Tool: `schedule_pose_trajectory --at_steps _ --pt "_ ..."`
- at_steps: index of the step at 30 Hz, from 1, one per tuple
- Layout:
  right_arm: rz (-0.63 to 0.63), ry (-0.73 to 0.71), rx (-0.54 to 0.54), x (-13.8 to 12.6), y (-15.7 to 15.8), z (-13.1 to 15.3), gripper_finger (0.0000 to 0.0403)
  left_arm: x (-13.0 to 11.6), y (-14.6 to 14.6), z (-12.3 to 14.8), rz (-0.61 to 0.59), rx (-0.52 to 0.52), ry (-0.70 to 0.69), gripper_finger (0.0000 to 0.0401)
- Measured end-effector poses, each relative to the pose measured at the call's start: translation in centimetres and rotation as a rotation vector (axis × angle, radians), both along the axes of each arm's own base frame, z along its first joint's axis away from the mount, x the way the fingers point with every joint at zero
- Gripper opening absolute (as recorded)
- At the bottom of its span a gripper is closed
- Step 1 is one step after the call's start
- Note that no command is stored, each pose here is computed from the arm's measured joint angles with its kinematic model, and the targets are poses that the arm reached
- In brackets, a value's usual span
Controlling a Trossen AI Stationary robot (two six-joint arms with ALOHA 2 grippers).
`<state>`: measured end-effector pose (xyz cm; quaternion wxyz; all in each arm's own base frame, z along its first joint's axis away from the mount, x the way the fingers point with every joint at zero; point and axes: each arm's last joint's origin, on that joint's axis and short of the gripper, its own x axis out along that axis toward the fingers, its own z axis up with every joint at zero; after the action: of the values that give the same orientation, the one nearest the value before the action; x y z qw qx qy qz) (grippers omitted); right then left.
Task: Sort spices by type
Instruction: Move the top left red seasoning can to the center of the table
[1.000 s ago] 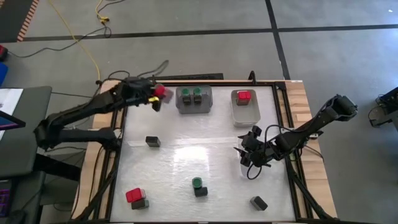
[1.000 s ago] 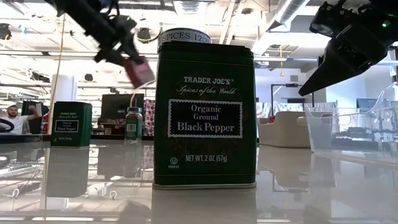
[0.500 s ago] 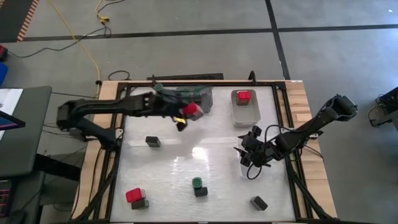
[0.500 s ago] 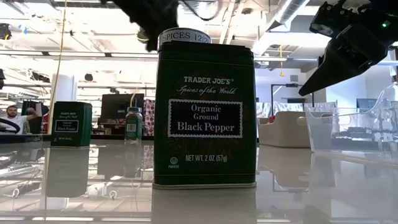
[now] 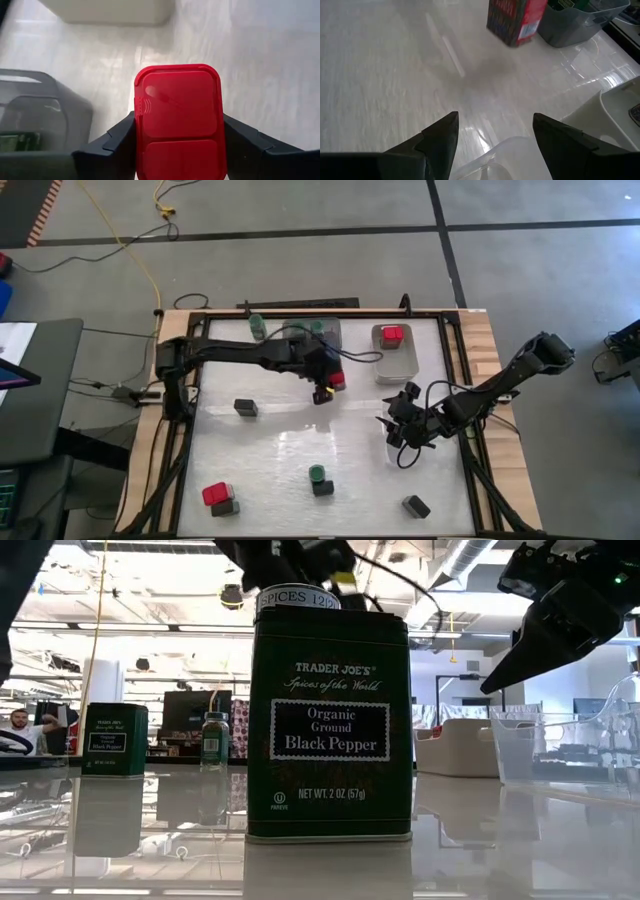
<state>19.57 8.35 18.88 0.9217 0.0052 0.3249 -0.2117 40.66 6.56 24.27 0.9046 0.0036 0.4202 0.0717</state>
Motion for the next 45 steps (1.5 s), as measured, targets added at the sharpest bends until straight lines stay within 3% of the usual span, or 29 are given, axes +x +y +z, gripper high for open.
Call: schedule_pose_trajectory --at_steps 5,13,45 --pt "0.001 0.000 -0.001 0.0 0.0 0.0 0.0285 0.8 0.1 -1.6 -0.035 0.006 0.055 0.0217" --pt "0.002 0.002 0.001 0.0 0.0 0.0 0.0285 0.8 0.1 -1.7 -0.086 0.024 0.062 0.0219" --pt "0.003 0.004 0.002 0.0 0.0 0.0 0.0285 1.0 0.1 -2.5 -0.047 0.004 0.074 0.0220"
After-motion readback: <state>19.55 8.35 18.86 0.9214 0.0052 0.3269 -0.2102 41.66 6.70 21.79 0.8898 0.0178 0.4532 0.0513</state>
